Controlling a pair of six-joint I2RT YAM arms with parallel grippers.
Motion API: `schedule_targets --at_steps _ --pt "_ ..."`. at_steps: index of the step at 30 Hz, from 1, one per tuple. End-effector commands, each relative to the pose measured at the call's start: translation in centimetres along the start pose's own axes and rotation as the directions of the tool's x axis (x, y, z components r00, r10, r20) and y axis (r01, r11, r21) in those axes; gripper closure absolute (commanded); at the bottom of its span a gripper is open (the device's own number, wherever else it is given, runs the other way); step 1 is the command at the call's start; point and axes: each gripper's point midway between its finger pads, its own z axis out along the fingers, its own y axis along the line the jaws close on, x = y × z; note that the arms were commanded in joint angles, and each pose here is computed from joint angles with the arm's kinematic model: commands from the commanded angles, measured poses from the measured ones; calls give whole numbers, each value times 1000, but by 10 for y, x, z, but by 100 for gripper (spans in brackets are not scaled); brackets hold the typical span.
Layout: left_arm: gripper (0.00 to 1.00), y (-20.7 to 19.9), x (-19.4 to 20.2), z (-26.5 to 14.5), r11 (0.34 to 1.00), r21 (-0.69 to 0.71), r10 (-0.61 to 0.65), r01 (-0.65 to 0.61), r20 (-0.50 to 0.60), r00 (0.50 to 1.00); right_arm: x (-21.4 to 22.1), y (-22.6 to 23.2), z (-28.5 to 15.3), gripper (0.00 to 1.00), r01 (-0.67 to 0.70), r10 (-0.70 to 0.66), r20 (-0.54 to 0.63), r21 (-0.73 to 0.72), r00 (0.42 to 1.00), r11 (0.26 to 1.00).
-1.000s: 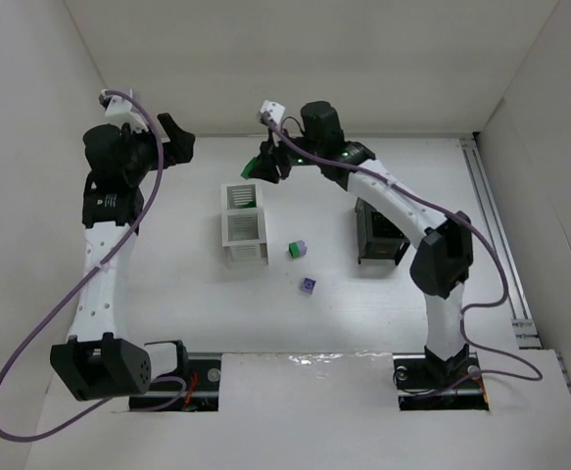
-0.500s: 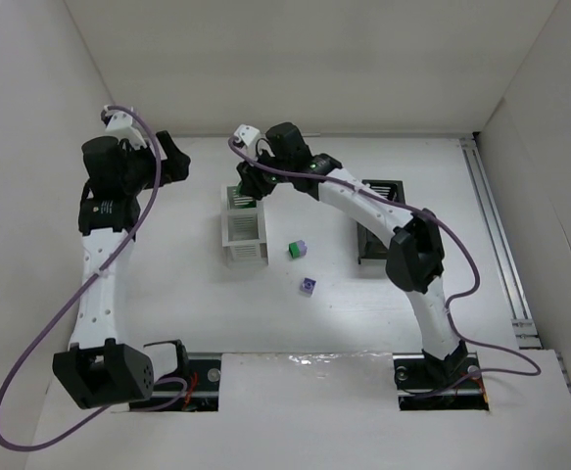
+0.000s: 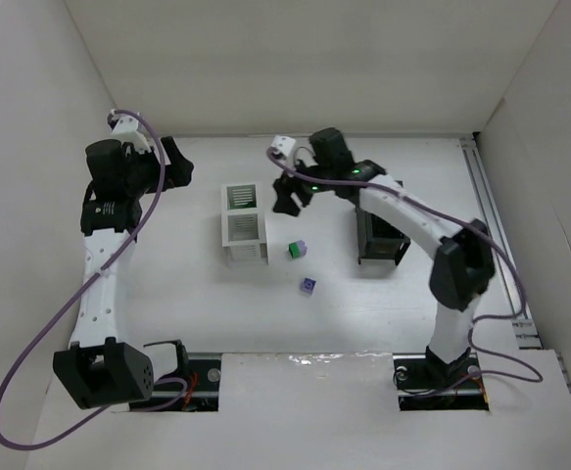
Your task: Sort the legos into containers by color
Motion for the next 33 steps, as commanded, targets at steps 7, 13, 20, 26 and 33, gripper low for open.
schedule_targets --at_steps 7,13,20,26,33 --pt "1 2 -6 -3 998 1 60 -61 33 998 85 27 -157 31 287 -310 -206 -136 928 948" --pt "1 8 -1 7 998 -14 54 -54 15 998 134 67 -136 31 242 -318 -313 -257 895 935" --pt "1 14 -2 11 997 -38 64 -63 15 998 169 89 -92 31 168 -249 -390 -230 887 959" --pt "1 19 2 9 995 -63 71 -71 7 997 175 104 -72 29 -23 -46 -394 -168 918 986" --pt "1 24 9 6 994 -83 77 -77 -1 997 184 108 -54 24 -53 35 -381 -37 924 998"
